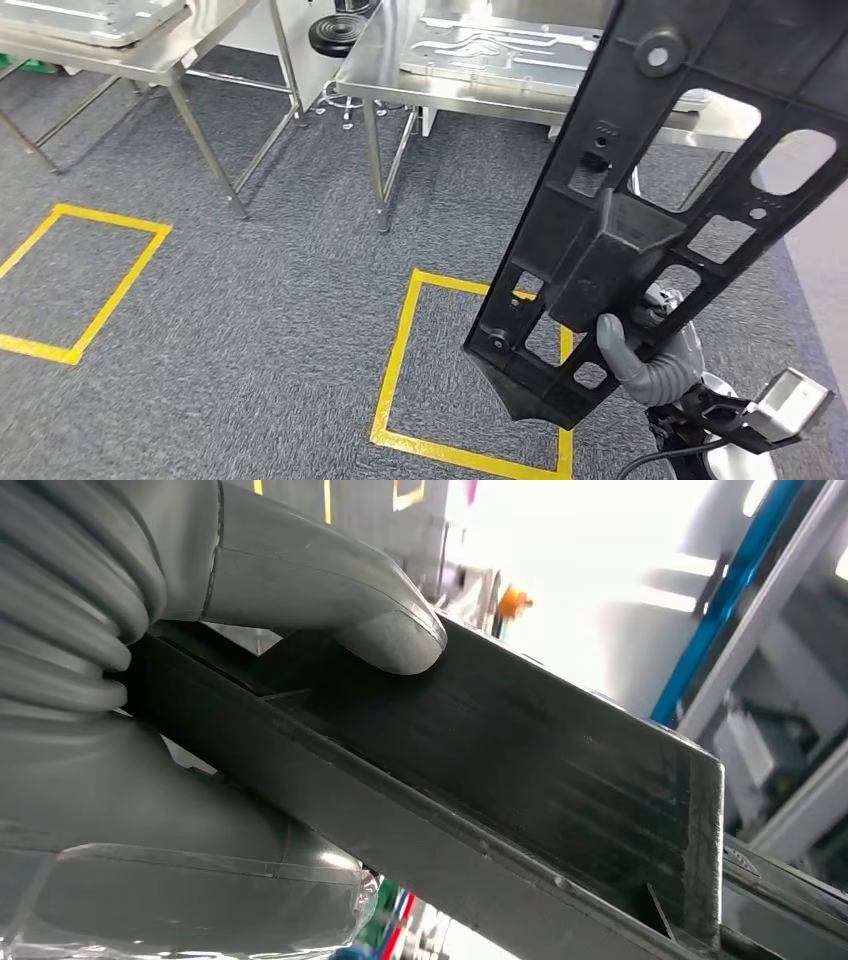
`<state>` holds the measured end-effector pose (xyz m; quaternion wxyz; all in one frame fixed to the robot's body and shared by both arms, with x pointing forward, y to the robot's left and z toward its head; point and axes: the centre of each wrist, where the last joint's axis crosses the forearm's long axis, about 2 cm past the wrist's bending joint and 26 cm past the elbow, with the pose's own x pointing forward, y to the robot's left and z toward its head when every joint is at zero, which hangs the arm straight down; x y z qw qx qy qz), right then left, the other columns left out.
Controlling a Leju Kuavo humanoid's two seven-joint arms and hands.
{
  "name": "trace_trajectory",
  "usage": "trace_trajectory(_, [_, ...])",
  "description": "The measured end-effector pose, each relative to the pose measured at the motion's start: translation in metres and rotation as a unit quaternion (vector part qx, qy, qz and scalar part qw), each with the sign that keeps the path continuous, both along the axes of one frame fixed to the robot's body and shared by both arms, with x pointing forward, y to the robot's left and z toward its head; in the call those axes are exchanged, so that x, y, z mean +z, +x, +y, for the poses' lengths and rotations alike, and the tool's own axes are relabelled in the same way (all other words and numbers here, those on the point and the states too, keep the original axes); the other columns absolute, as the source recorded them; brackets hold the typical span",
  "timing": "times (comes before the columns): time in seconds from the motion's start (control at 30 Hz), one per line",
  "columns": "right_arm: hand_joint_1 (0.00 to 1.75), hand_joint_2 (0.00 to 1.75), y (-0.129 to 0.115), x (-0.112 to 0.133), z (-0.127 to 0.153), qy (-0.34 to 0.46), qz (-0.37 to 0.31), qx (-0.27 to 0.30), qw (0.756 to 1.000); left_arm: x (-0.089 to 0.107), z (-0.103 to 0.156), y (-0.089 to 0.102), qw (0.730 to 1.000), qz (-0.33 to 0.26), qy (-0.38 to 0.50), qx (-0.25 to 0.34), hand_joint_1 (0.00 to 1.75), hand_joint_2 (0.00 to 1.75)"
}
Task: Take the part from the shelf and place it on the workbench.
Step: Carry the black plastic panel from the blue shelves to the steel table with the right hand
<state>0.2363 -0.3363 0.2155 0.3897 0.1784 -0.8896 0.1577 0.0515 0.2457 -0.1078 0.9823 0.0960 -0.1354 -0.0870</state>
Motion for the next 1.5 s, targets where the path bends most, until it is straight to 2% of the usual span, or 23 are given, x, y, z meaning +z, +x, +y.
trace_trajectory(0.67, [1.71,1.75,0.009,-0.002,-0.007,-0.006,0.002,-0.005,1.0,0.001,-0.01,0.003,1.0,-0.027,-0.01,-0.003,0.0,1.75])
trace_trajectory(1.5, [1.71,1.75,0.02,0.001,-0.002,-0.014,-0.014,0.001,1.0,0.001,-0.007,0.002,1.0,-0.023,-0.012,0.003,0.0,1.75])
